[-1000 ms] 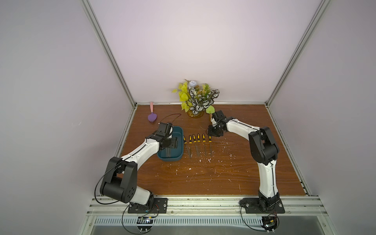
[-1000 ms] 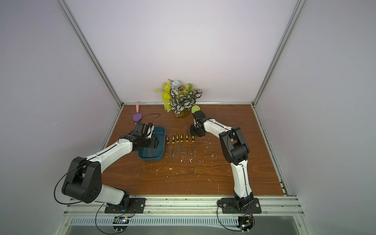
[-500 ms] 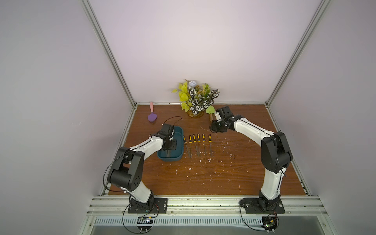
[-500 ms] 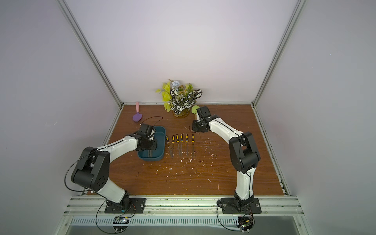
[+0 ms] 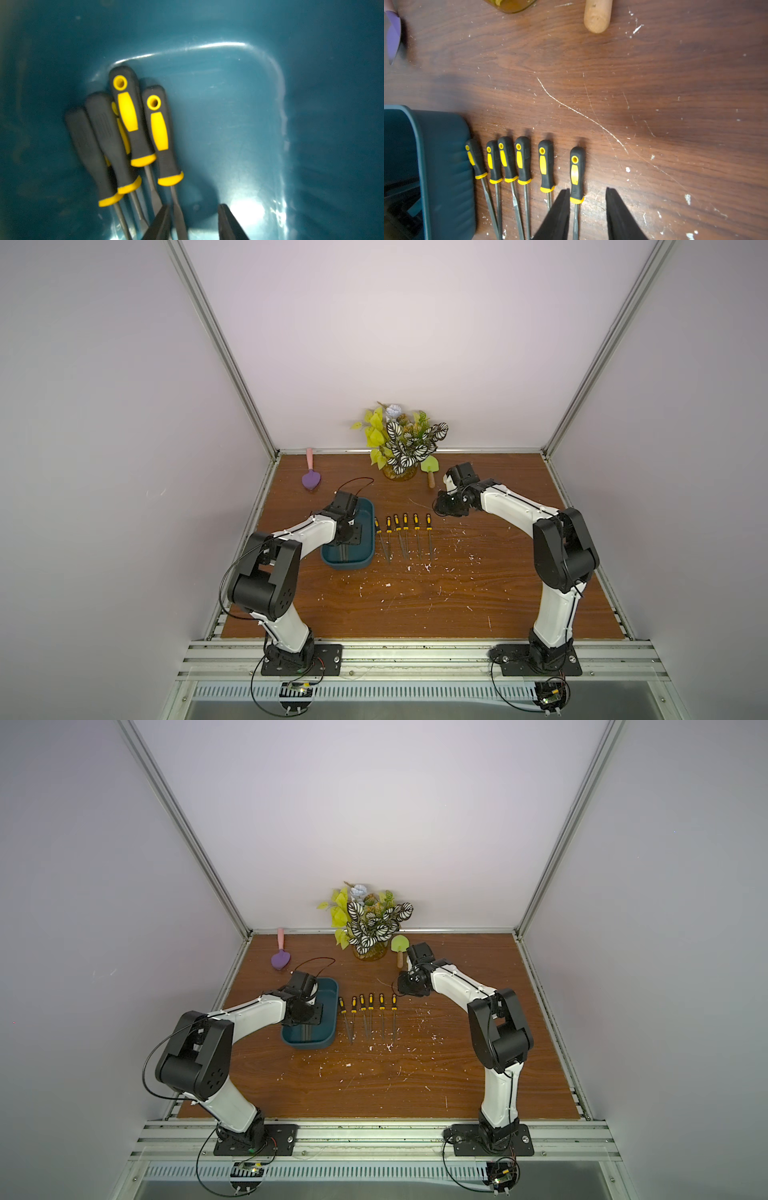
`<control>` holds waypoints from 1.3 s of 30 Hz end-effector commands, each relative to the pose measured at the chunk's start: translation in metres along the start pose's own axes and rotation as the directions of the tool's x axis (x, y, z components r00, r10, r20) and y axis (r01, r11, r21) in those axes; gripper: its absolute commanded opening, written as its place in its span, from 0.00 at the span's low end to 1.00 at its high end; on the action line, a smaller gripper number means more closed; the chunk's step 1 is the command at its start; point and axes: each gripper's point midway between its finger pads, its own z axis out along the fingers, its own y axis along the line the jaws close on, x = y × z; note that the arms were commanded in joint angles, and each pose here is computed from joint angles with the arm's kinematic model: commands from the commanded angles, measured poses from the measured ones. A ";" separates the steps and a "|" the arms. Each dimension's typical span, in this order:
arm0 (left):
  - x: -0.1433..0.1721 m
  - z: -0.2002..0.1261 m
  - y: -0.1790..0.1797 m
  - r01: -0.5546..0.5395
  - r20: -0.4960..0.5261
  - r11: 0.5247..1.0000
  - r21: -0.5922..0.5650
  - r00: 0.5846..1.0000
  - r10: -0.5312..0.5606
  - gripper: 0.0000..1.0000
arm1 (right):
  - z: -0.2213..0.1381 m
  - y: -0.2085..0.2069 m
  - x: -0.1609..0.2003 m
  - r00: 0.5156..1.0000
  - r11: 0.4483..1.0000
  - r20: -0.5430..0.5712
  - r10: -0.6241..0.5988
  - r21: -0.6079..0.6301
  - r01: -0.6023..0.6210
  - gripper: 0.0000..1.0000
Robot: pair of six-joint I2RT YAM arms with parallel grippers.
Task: Take the file tool out of the storage box
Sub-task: Pick up the file tool from the storage box.
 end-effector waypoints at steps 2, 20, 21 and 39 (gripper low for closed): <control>-0.004 0.003 0.001 -0.002 -0.002 1.000 -0.025 1.000 0.002 0.39 | -0.011 0.007 -0.005 1.000 0.999 0.024 -0.014 -0.034 0.015 0.35; 0.005 0.009 -0.007 -0.016 -0.046 1.000 0.000 0.999 0.016 0.00 | -0.019 0.002 -0.004 0.999 0.999 0.044 -0.020 -0.030 0.022 0.35; 0.001 0.005 -0.008 -0.019 -0.029 1.000 0.002 0.999 0.019 0.00 | -0.020 0.003 -0.005 0.999 0.999 0.048 -0.022 -0.032 0.023 0.35; -0.045 -0.133 -0.104 -0.270 0.399 0.726 0.633 0.917 -0.006 0.00 | -0.103 0.133 0.003 0.970 0.639 0.243 0.028 -0.750 0.169 0.46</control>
